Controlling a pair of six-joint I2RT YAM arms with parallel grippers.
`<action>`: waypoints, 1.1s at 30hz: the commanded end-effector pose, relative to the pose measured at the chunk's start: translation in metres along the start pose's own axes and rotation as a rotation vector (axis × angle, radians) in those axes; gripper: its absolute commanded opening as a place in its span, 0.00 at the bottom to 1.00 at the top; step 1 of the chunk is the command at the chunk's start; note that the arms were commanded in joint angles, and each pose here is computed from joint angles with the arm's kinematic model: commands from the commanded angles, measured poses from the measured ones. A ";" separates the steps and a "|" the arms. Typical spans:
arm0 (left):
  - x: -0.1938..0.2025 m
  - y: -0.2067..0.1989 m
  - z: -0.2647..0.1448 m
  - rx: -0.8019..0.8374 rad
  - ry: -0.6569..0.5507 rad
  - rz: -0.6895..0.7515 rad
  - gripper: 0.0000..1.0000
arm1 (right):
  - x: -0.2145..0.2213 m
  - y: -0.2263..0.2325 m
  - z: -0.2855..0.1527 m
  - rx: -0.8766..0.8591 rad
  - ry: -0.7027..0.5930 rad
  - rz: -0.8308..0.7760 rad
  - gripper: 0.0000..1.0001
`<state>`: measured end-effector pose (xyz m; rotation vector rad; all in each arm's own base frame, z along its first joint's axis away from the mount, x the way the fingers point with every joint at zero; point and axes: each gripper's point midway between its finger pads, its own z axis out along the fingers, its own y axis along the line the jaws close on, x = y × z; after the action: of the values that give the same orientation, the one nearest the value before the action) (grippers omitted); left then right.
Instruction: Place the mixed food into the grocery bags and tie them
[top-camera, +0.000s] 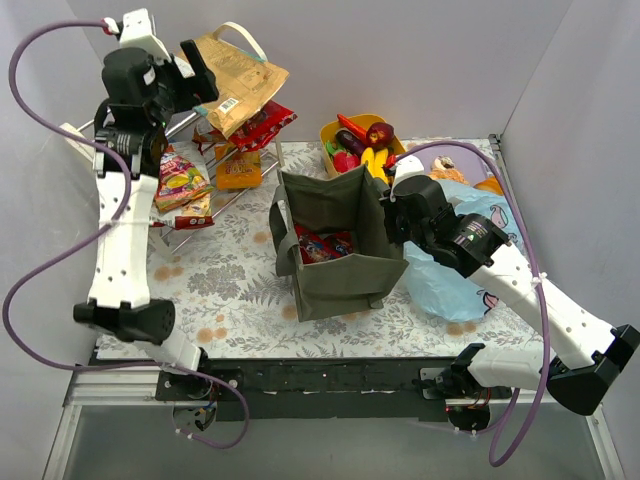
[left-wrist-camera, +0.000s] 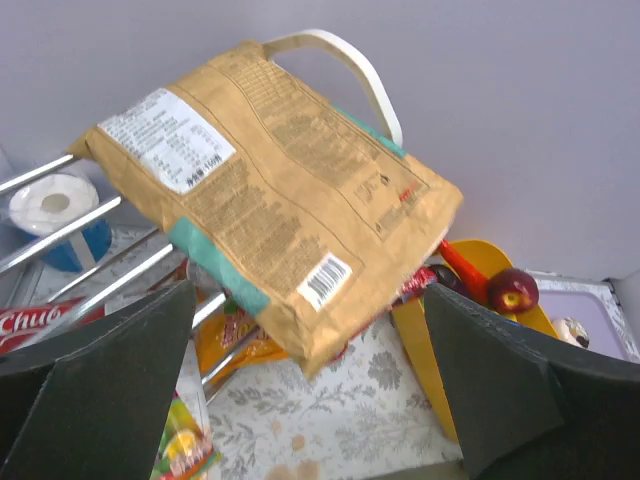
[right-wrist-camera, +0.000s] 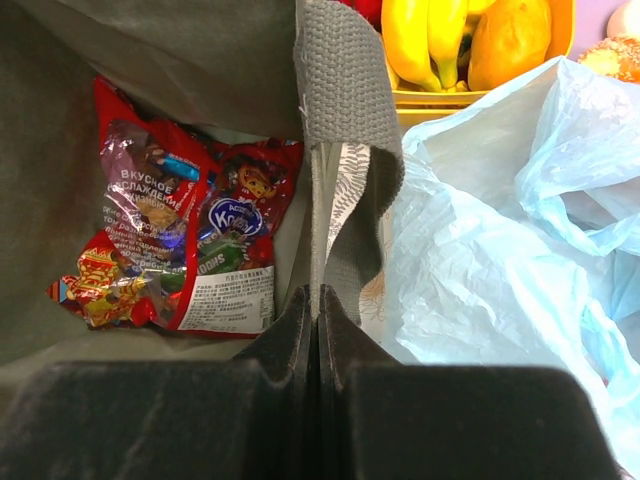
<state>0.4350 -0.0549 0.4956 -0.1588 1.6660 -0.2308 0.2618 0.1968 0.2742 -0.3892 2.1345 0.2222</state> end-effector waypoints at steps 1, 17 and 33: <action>0.008 0.038 0.036 -0.019 0.060 -0.057 0.98 | -0.011 0.006 -0.002 -0.040 -0.057 0.025 0.02; 0.041 0.120 0.106 0.019 0.038 -0.302 0.98 | -0.002 0.012 -0.007 -0.088 -0.038 0.033 0.02; 0.055 0.125 0.143 0.059 0.055 -0.347 0.85 | -0.005 0.007 -0.011 -0.062 -0.033 0.033 0.02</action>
<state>0.5738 0.0428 0.3768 -0.4277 1.7287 -0.5445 0.2522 0.2024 0.2747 -0.4037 2.1245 0.3070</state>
